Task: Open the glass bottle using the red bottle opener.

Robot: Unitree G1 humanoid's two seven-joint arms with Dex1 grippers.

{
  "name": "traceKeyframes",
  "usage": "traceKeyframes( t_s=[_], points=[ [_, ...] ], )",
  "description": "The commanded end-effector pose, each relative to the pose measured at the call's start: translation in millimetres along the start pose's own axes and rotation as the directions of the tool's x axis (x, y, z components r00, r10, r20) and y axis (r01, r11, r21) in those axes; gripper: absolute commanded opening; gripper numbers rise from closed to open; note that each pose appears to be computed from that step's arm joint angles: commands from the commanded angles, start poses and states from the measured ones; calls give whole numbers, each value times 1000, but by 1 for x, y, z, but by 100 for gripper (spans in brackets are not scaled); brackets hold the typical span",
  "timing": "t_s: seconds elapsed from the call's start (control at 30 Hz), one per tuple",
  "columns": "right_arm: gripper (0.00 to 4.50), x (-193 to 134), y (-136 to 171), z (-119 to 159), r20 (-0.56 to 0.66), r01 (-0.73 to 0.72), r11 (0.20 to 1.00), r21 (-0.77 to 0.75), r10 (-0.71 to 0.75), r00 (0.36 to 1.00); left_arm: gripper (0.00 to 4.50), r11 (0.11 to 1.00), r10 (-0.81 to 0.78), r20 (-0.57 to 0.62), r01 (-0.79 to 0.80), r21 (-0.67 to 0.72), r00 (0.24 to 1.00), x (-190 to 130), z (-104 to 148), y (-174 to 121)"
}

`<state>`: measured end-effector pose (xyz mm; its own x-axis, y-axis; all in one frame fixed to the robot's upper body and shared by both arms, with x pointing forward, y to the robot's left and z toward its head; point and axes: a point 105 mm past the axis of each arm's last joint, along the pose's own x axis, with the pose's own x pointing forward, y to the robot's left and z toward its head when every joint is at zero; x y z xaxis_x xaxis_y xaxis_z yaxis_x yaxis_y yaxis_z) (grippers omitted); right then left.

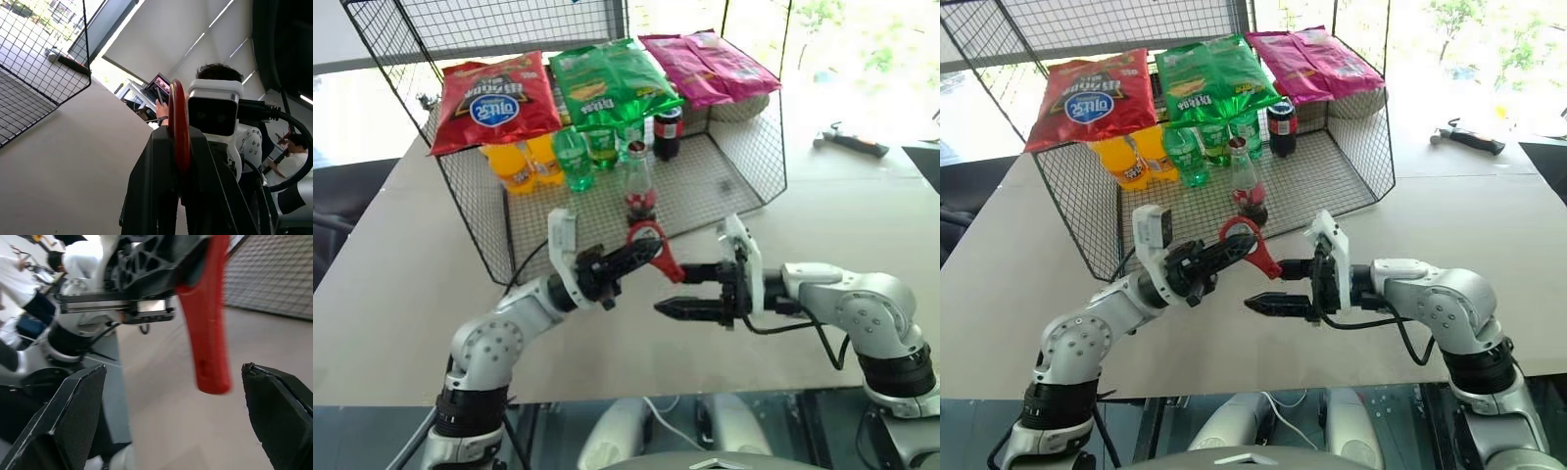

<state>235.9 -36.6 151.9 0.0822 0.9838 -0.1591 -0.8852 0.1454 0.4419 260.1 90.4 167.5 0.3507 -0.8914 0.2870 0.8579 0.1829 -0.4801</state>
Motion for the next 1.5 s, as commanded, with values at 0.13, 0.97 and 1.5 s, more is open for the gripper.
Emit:
traceKeyframes(
  t_s=[0.13,0.97,1.5],
  points=[
    [314,3,17,19,35,-108,994,10,107,994,0,999,-48,-3,48,-1,999,4,-2,-4],
    [0,-16,24,15,-68,-159,986,46,161,985,208,994,-103,65,106,-36,993,5,-6,-13],
    [0,-82,-30,11,74,250,968,19,-250,965,444,889,354,213,-398,227,911,-16,-5,21]
  ],
)
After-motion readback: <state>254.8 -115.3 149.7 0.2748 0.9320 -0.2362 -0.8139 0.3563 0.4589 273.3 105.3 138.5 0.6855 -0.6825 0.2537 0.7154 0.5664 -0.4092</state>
